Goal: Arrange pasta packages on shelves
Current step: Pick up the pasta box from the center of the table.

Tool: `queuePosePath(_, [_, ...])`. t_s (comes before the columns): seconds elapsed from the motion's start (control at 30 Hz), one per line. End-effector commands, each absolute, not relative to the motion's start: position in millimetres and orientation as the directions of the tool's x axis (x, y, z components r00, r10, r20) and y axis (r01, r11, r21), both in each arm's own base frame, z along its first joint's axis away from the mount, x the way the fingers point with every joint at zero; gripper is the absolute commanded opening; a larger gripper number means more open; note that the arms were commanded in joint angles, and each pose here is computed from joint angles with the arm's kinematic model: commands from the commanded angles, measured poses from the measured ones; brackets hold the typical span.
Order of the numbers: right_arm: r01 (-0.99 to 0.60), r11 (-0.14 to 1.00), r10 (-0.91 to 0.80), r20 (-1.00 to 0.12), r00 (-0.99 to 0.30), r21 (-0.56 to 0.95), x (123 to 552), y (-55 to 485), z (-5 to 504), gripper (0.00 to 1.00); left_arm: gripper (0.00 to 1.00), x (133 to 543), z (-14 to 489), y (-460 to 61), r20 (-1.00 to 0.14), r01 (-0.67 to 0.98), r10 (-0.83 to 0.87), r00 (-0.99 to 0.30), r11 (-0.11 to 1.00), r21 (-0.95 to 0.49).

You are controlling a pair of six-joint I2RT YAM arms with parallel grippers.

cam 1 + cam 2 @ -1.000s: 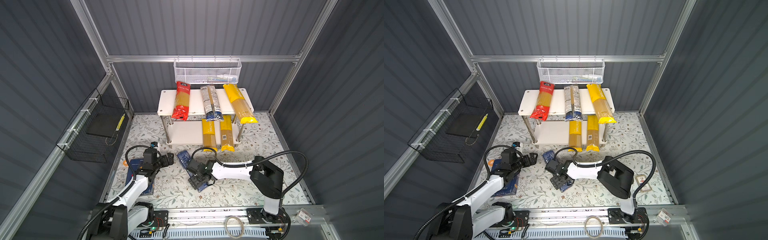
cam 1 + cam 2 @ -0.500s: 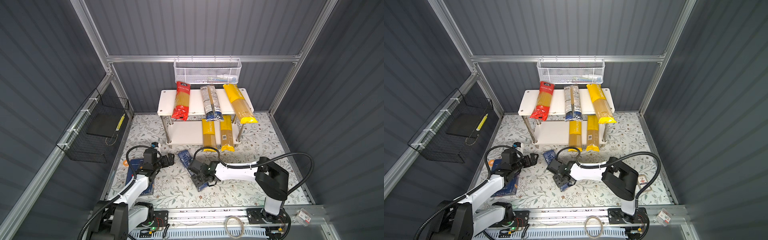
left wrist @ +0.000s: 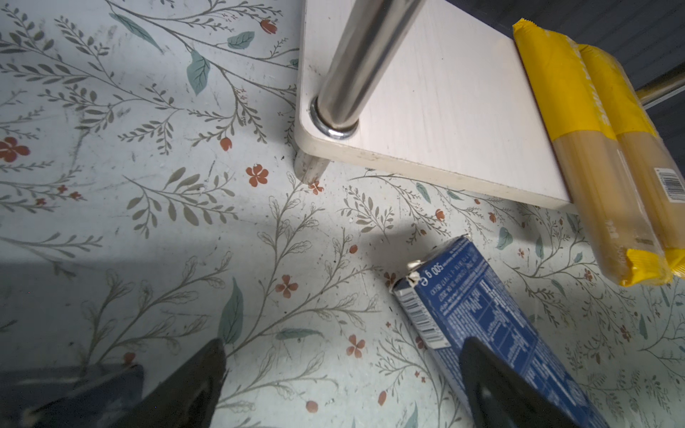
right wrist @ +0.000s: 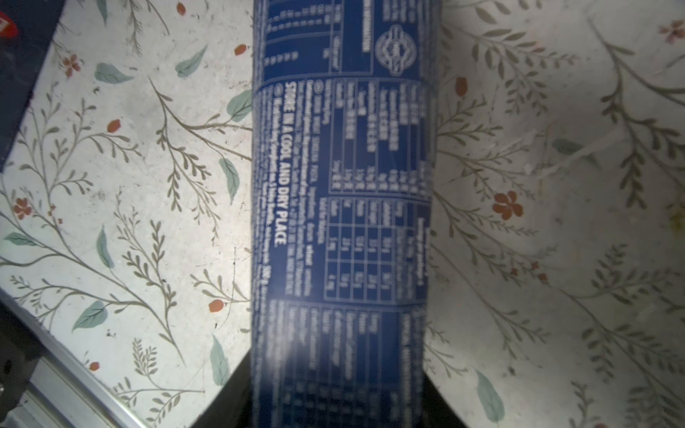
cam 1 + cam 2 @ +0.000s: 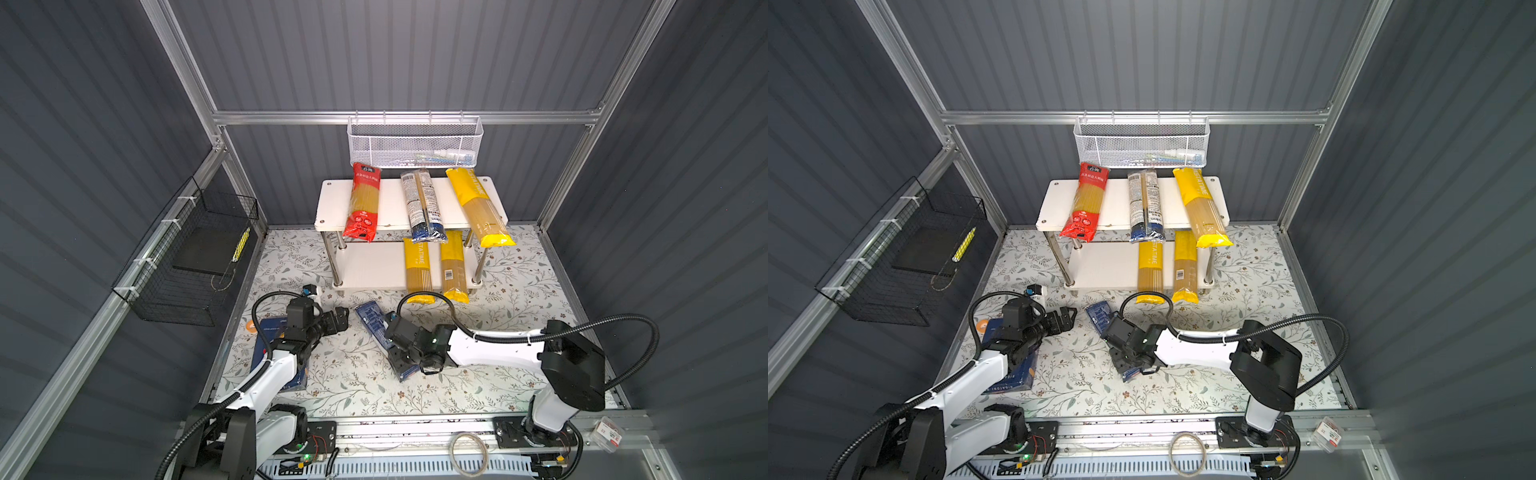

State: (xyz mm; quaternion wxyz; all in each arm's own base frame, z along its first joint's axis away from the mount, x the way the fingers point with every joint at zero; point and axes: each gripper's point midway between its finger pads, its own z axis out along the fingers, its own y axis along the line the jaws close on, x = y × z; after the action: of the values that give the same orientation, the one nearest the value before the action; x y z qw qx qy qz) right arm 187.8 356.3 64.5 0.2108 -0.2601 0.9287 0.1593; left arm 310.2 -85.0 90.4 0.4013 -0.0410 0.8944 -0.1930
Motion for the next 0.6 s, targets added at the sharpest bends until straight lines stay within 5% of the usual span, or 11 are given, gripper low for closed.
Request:
queuePosePath(0.0, [-0.537, 0.788, -0.265, -0.621, -0.738, 0.300, 206, 385, 115, 0.44, 0.99, 307, 90, -85, -0.702, 0.088, -0.234, -0.673, 0.917, -0.390])
queuePosePath(0.57, [-0.524, 0.775, -0.161, -0.690, -0.705, 0.354, 208, 366, 165, 0.44, 0.99, 307, 90, -86, -0.701, 0.092, -0.232, -0.674, 0.916, -0.391])
